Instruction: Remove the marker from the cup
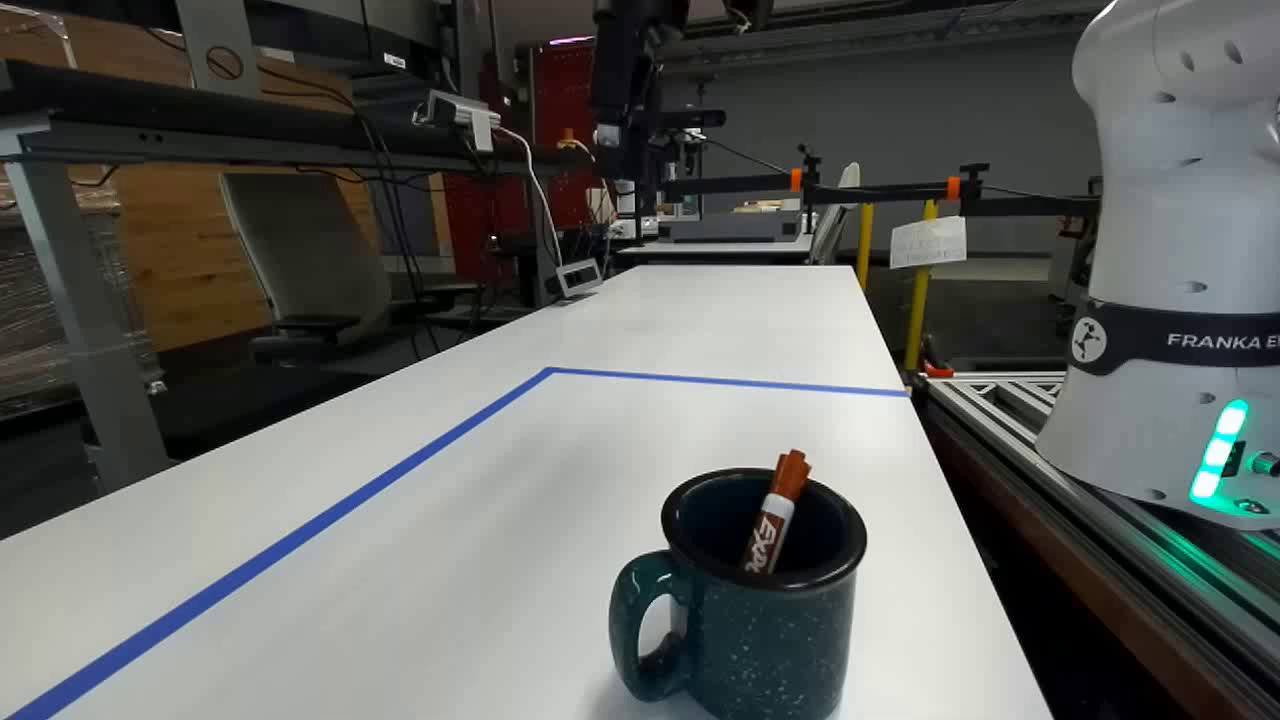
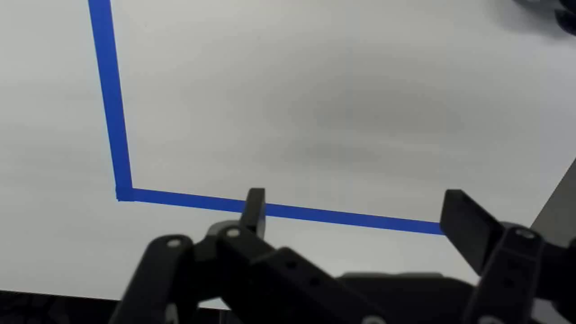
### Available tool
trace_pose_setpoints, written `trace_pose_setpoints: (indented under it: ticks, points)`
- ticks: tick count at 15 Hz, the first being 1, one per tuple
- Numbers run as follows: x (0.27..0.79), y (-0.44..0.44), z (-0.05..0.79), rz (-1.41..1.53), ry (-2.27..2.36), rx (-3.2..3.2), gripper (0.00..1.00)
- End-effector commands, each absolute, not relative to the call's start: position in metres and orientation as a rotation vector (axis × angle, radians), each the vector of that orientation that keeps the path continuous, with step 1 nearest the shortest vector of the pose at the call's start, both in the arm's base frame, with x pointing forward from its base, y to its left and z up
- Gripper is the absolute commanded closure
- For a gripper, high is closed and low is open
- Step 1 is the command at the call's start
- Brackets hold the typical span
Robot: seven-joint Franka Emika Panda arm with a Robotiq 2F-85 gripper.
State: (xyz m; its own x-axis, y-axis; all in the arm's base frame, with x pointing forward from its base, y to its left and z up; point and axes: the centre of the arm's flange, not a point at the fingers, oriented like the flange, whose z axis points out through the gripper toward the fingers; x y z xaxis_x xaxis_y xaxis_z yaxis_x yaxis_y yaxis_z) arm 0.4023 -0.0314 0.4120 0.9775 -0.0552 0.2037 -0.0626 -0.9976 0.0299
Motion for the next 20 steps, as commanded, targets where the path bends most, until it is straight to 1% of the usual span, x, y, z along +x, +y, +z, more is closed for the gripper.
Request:
trace_pose_setpoints:
  ticks: [1, 10, 13, 20]
  points:
    - [0.402, -0.031, 0.412, 0.316, -0.092, 3.088, 0.00]
    - [0.402, -0.032, 0.412, 0.315, -0.093, 3.088, 0.00]
    - [0.405, -0.027, 0.410, 0.241, 0.190, 3.082, 0.00]
    - [0.387, 0.011, 0.397, 0.187, 0.752, 2.995, 0.00]
